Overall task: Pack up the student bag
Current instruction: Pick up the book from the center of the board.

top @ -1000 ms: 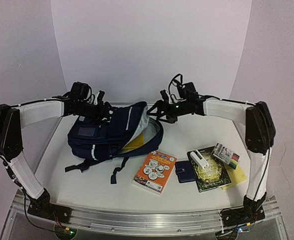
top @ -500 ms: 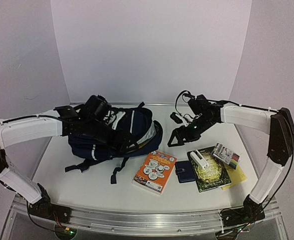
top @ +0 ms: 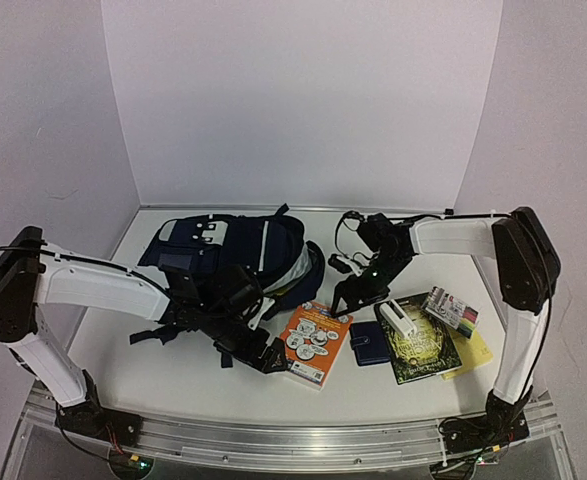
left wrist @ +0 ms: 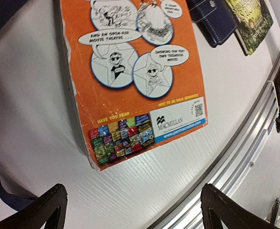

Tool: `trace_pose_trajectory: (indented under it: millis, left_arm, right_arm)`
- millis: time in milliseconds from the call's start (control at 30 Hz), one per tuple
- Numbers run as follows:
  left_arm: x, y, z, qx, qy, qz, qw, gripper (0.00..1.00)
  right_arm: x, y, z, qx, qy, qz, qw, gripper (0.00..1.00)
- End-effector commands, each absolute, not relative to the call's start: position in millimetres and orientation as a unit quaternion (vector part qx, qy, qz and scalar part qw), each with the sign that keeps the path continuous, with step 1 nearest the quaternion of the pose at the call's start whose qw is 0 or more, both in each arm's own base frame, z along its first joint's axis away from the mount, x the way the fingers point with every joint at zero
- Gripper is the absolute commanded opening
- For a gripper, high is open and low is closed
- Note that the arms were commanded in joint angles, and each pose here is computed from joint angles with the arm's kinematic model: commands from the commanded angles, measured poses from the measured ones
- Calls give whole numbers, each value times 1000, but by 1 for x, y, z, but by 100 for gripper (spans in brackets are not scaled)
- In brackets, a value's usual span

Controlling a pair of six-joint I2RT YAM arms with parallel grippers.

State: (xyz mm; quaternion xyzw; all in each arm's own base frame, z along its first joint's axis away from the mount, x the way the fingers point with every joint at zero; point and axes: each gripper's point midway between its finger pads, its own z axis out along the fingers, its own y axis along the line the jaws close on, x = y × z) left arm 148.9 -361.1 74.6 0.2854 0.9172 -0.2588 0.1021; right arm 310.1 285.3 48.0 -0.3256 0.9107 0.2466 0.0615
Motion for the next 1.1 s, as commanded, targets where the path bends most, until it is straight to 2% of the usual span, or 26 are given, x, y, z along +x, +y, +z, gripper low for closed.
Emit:
trace_pose_trajectory:
  millis: [0, 167, 333, 467, 600, 967, 1067]
  left_arm:
    - [156, -371, 78, 205, 924, -300, 117, 96]
    - [164, -372, 64, 154, 935, -298, 117, 92]
    - [173, -385, 51, 133, 942, -289, 110, 80]
    - [180, -395, 46, 121, 943, -290, 107, 74]
    - [189, -394, 46, 100, 942, -302, 106, 68]
    - [205, -384, 56, 79, 936, -320, 120, 67]
    - [210, -385, 57, 73, 933, -333, 117, 67]
  right_arm:
    - [317, 297, 47, -344, 904, 246, 66, 92]
    - [306, 302, 35, -358, 900, 245, 49, 85]
    - [296, 305, 24, -386, 894, 221, 44, 83]
    - [294, 304, 21, -405, 889, 207, 47, 87]
    - [295, 304, 39, -430, 876, 208, 74, 98]
    - [271, 288, 88, -471, 845, 213, 135, 98]
    - [252, 292, 90, -498, 830, 213, 134, 94]
